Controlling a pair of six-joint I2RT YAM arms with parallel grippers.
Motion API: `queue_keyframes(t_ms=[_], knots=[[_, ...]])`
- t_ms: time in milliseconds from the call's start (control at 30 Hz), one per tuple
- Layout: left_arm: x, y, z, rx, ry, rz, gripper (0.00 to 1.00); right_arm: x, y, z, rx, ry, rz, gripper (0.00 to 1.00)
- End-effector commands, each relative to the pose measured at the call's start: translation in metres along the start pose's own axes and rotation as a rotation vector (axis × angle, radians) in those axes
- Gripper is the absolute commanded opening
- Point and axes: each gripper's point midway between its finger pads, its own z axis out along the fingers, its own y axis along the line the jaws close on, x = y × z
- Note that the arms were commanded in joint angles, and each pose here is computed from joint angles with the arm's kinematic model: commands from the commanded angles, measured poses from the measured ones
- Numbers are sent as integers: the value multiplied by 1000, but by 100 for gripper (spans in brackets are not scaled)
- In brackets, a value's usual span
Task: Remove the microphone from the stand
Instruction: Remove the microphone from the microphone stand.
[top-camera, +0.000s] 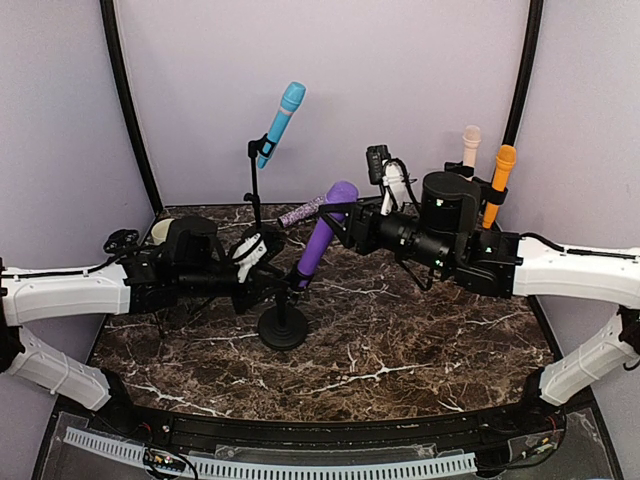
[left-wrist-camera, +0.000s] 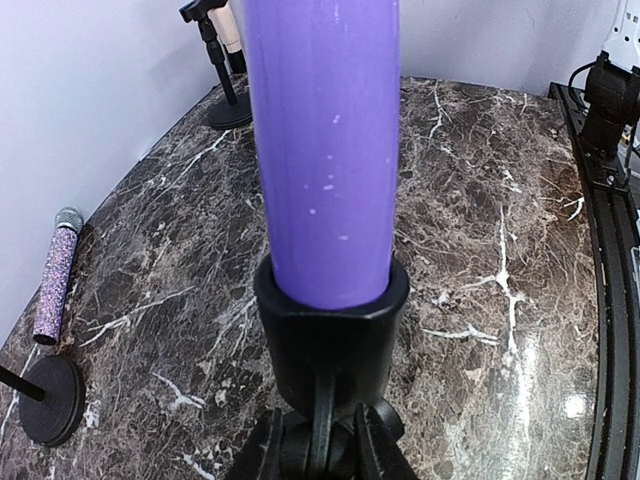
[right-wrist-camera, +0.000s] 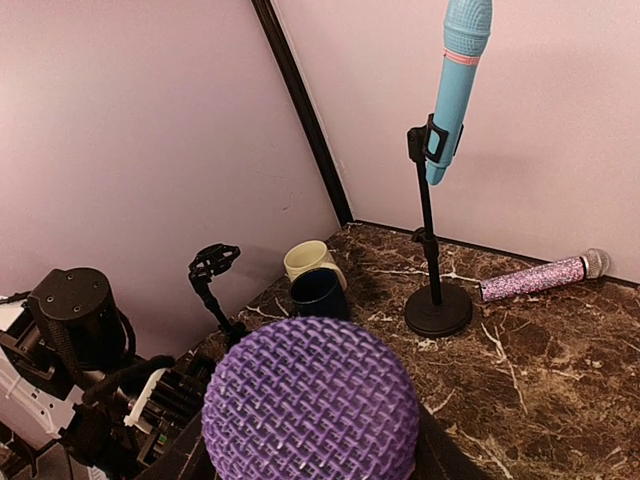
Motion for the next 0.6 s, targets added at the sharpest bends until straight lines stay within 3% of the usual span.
queue_keyframes(t_ms=[0, 567], knots=[[23, -7, 1, 27, 98, 19, 0, -91, 12, -31, -40, -307, 41, 0], [29, -10, 7, 14, 124, 37, 0, -107, 24, -35, -77, -311, 30, 0]])
